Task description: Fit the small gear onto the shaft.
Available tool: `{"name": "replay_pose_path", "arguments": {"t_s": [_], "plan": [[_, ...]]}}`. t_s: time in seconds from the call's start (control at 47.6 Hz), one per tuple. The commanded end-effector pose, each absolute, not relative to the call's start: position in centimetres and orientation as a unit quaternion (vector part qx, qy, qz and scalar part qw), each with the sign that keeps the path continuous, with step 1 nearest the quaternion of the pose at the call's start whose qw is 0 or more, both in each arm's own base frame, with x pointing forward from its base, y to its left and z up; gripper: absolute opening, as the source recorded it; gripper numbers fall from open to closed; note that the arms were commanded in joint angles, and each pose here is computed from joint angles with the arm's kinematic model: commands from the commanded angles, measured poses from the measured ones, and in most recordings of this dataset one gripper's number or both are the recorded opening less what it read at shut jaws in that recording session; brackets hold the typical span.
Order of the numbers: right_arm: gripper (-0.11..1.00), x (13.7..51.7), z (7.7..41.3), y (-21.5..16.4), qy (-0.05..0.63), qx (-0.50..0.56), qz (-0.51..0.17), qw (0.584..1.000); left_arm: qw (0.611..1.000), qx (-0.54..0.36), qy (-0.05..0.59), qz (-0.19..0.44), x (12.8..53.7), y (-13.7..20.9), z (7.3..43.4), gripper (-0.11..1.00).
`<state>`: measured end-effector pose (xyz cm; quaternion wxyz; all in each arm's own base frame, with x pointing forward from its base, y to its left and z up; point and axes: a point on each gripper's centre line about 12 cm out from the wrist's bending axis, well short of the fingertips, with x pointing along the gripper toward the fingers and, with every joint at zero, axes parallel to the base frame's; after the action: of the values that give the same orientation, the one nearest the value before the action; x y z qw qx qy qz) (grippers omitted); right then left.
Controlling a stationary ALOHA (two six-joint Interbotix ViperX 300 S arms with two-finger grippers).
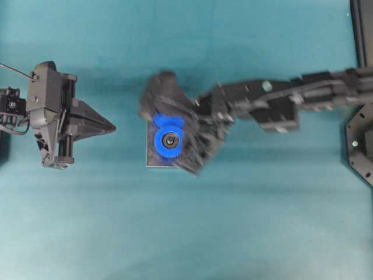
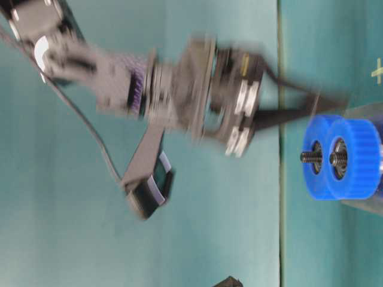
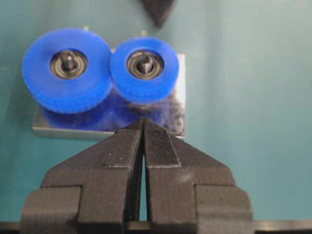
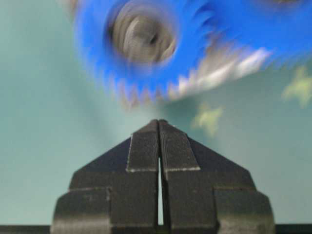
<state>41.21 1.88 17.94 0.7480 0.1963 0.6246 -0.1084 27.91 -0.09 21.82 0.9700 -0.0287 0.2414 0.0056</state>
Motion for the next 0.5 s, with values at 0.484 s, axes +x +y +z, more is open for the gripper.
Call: {"name": "replay_pose_path", "arguments": {"t_s": [0.484], "plan": [[-0.01,42.5,21.8,-0.9,0.519,0.202,-0.116,0.822,0.973,-0.025,0.228,0.005,28.0,0.0,22.5,0.00]]}}
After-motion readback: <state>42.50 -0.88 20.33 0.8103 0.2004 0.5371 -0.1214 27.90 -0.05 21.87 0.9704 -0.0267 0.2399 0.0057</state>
